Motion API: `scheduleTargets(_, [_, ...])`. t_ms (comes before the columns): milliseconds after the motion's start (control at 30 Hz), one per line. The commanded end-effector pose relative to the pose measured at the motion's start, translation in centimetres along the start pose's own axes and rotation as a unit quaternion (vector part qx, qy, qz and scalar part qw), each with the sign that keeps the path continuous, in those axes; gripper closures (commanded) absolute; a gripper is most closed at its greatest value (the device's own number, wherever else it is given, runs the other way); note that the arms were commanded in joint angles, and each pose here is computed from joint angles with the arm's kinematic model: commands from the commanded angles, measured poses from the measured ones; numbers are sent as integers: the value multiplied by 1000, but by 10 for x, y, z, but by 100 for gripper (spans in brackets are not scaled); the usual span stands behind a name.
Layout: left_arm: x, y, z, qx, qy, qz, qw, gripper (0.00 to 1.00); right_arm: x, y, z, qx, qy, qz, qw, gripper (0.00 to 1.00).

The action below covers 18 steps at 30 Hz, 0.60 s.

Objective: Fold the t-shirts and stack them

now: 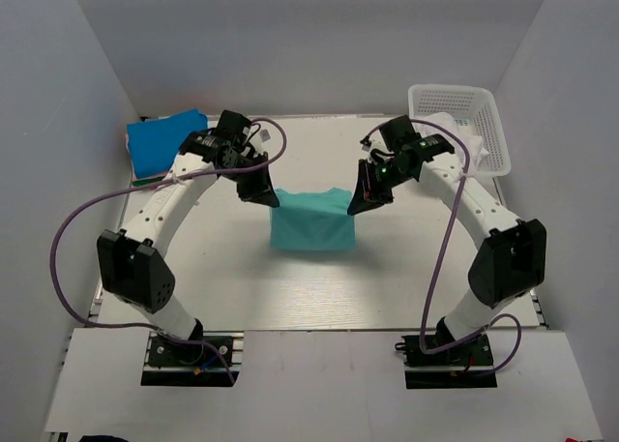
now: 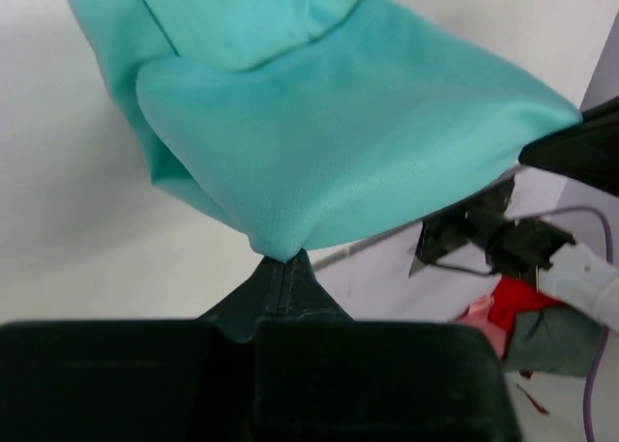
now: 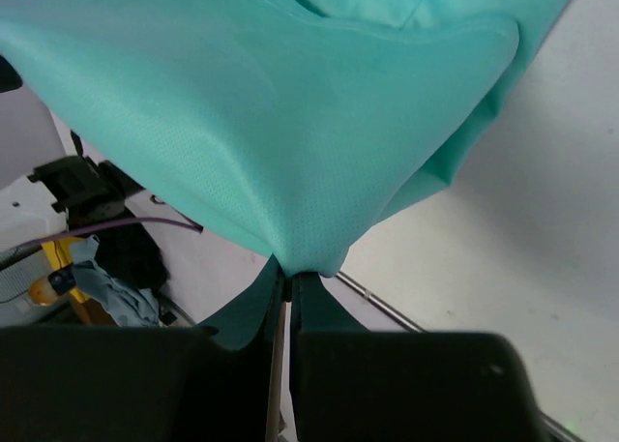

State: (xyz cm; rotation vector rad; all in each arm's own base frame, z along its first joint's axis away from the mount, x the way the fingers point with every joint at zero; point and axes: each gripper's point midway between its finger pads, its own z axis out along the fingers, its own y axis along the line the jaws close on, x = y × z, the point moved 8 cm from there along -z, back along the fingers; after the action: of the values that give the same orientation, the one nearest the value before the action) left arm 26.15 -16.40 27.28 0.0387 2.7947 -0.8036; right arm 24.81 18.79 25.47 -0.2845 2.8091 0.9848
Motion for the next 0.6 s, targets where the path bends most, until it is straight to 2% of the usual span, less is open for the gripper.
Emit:
scheduleTargets(0, [-31,-3,3,-10,-59,5,998,100,-27,3,-6,-28,-34,-19,999,100])
scheduleTargets(133, [-51,1,18,-39,-70,-3,997,100,-47,-8,0,-29,-43,-12,999,100])
scheduleTargets(267, [-81,3,26,-62,-113,-5,992,100,-69,-20,12,-41,-42,-14,998,100])
scheduleTargets(467, [-105,15,53,-79,-103,-37,991,100,-108,-37,28,-42,-47,-8,998,100])
scheduleTargets(567, [-120,24,59,-86,-126,-47,987,100,-121,-49,41,-41,-40,-2,998,100])
